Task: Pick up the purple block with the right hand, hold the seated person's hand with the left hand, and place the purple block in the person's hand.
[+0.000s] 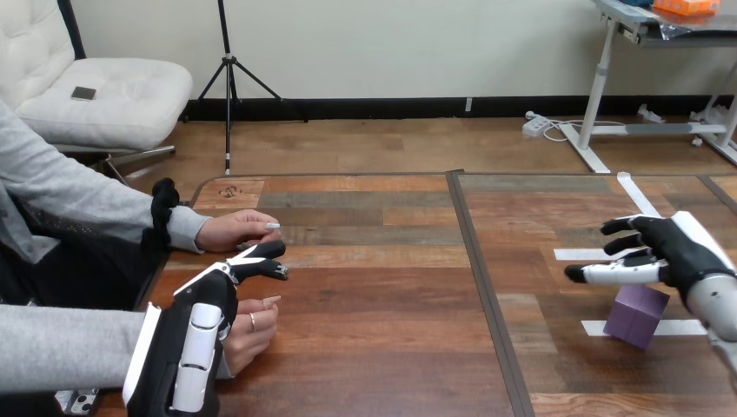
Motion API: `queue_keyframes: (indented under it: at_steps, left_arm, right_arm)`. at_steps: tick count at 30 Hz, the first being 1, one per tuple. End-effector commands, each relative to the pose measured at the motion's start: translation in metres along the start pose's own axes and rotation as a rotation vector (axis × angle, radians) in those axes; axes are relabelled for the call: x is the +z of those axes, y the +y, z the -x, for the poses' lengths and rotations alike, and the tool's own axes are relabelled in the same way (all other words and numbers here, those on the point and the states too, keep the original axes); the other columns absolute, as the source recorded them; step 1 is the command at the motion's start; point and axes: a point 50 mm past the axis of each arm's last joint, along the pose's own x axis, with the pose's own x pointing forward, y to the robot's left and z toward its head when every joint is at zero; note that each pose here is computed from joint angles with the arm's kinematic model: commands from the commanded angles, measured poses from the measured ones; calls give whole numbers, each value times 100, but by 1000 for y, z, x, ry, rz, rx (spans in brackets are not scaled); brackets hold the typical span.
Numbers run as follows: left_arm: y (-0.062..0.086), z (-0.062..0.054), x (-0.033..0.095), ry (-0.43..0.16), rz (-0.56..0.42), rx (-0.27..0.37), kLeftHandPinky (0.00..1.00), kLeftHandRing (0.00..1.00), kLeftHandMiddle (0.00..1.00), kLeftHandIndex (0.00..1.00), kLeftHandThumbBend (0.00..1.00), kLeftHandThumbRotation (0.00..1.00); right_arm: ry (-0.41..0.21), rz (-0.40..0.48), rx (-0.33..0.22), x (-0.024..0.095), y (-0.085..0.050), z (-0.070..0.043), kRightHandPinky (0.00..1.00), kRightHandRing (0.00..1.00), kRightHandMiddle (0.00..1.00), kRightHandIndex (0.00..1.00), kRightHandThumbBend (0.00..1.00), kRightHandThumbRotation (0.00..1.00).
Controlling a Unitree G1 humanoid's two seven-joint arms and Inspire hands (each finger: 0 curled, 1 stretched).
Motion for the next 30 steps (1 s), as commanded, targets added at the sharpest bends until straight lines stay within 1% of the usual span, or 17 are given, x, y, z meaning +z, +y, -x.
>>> queue_keyframes:
  at_steps: [1,5,9,14,16,20,23,28,30]
  left_arm:
    - [-1,-15,8,-81,-3,-9,96,86,78,57,54,100]
    - [-1,-16,8,-80,-4,-10,95,86,78,57,53,100]
    - [-1,-16,8,-77,-6,-10,95,85,78,57,54,100]
    - [-1,-16,8,-76,-5,-14,95,85,78,57,54,100]
    - [-1,-16,8,-77,-5,-15,95,85,78,57,54,100]
    - [-1,-16,8,-77,-8,-14,95,85,78,57,54,100]
    - [-1,-16,8,-75,-10,-15,94,85,78,57,54,100]
    - [-1,-16,8,-71,-10,-17,94,85,78,57,54,100]
    - [-1,-16,8,-71,-11,-19,94,85,78,57,55,100]
  right_arm:
    - [-125,44,-77,43,-36,-6,44,65,72,81,100,29]
    - [-134,64,-79,45,-41,-6,46,67,75,81,100,29]
    - [-138,83,-80,46,-46,-5,54,73,79,82,100,26]
    - [-147,112,-79,49,-52,-4,60,78,82,82,100,26]
    - [-154,113,-79,49,-54,-3,62,79,83,82,100,25]
    - [-165,134,-75,51,-59,-2,63,80,83,82,100,23]
    - [-172,147,-71,53,-62,-1,61,76,80,82,100,22]
    - [-190,167,-65,54,-66,0,61,74,78,81,100,21]
    - [-184,187,-67,54,-67,1,61,73,77,81,100,21]
